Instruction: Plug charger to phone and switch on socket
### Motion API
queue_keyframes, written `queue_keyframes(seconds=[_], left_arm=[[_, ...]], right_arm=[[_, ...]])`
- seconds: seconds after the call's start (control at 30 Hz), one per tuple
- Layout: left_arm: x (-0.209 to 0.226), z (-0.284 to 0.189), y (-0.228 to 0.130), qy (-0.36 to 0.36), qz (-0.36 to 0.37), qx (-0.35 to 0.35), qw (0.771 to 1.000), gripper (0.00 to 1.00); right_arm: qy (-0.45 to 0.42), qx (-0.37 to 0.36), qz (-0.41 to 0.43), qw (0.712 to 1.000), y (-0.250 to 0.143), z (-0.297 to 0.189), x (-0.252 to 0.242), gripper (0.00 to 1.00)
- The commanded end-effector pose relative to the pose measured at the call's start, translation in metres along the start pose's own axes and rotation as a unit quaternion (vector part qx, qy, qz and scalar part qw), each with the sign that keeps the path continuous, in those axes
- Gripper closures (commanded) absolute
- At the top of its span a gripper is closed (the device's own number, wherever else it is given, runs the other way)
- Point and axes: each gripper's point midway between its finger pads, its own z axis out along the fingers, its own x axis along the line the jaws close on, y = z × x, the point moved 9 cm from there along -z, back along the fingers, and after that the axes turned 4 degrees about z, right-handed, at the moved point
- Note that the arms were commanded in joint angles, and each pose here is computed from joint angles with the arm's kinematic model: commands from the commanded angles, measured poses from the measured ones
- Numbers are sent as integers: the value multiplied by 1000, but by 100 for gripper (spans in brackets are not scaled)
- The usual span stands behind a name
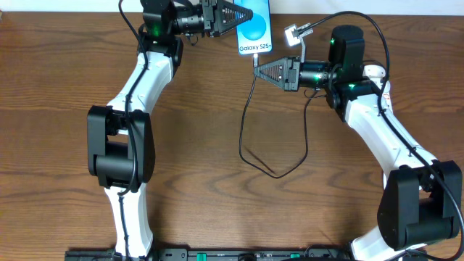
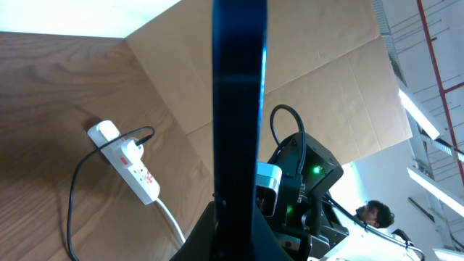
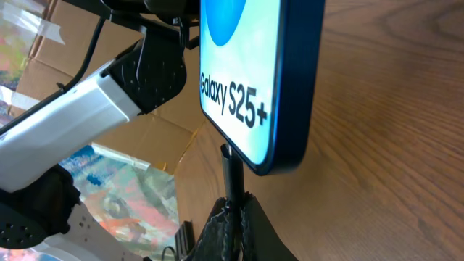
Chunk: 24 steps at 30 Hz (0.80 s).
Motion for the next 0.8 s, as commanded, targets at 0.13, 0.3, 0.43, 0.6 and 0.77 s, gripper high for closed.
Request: queue_keyframes(seconds=[0.13,0.3,0.43,0.6,0.77], left_arm=[[-23,2,1,-16,27,26,999,93],[-23,2,1,-16,27,26,999,93],[-23,2,1,-16,27,28,999,93],[-23,2,1,-17,27,30,999,92],[-23,2,1,-17,26,30,999,93]], right_arm=[[1,-12,-25,1000,8,-7,12,99],[7,-8,-18,1000,8,-7,13,99],[9,-7,-13,1000,8,-7,13,99],[12,-5,-8,1000,8,-7,14,99],[18,-3,-8,1000,8,-8,15,99]])
